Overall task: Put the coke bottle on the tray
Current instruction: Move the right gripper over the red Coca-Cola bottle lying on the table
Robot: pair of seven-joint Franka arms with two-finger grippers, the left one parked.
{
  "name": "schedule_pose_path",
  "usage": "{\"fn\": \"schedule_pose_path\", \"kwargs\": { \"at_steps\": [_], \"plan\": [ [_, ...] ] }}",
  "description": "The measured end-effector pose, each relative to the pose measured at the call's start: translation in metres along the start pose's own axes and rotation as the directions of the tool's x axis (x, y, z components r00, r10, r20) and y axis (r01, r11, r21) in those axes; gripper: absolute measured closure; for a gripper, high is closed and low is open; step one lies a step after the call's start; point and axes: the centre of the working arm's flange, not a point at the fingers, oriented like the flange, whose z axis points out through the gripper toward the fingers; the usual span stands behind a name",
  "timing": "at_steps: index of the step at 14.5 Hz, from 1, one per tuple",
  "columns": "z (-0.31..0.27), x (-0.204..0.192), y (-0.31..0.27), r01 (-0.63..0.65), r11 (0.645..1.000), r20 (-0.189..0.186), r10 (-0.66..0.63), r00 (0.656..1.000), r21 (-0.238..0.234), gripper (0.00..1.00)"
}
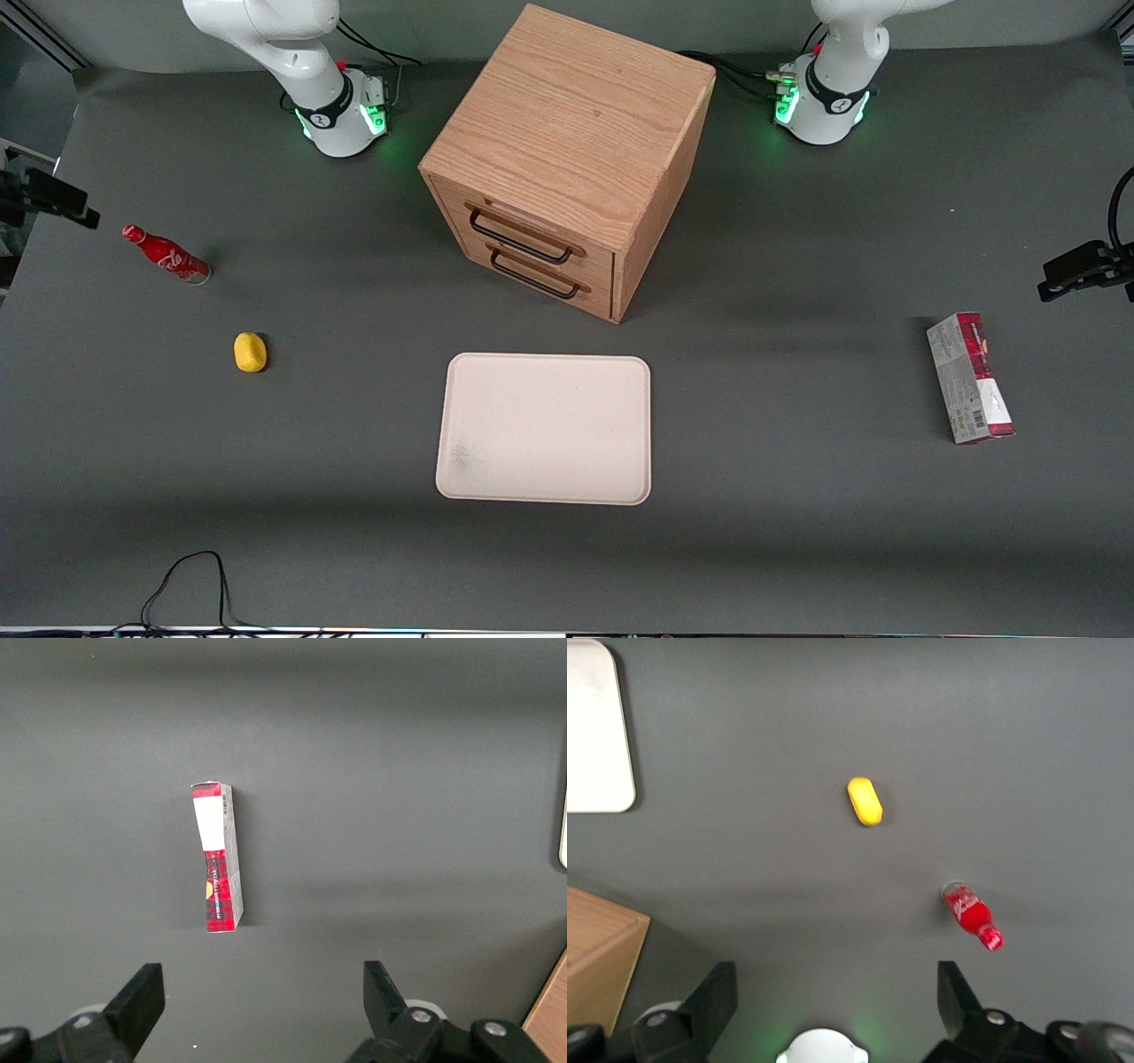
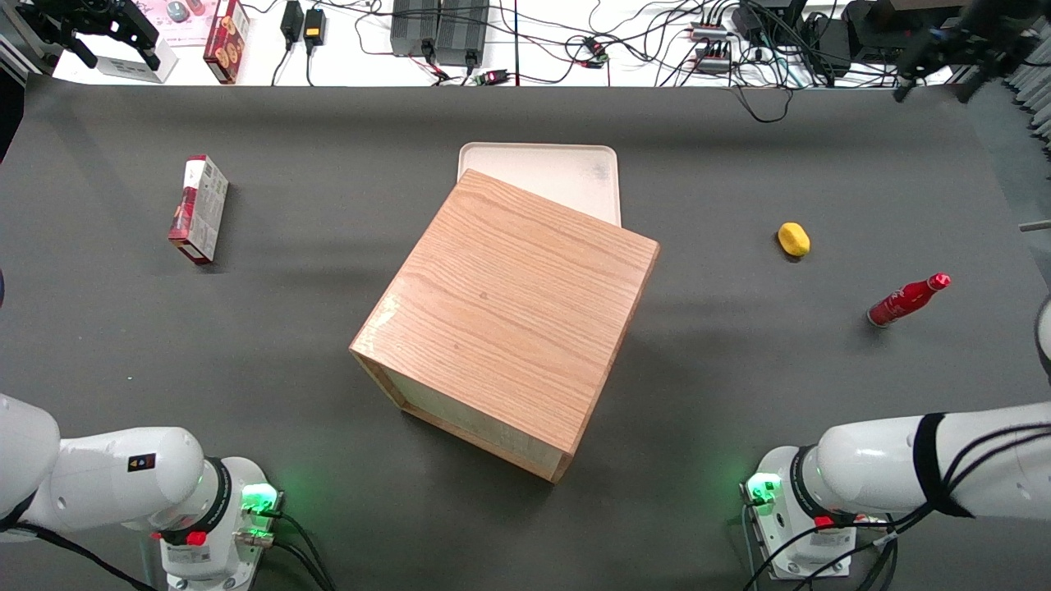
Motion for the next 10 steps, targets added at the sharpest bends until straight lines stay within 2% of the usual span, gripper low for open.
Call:
{"fn": "schedule_pose_path", "kwargs": {
  "at_steps": [2, 6, 10],
  "plan": [
    [0.003, -0.028, 0.030, 0.025, 1.000, -0.019, -0.025, 0.999, 0.017, 0.00],
    [0.032, -0.070, 0.110, 0.077, 0.997, -0.055, -0.077, 0.995, -0.008, 0.00],
    [0.056, -0.091, 0.154, 0.123, 0.992, -0.054, -0.123, 0.991, -0.003, 0.00]
  ]
}}
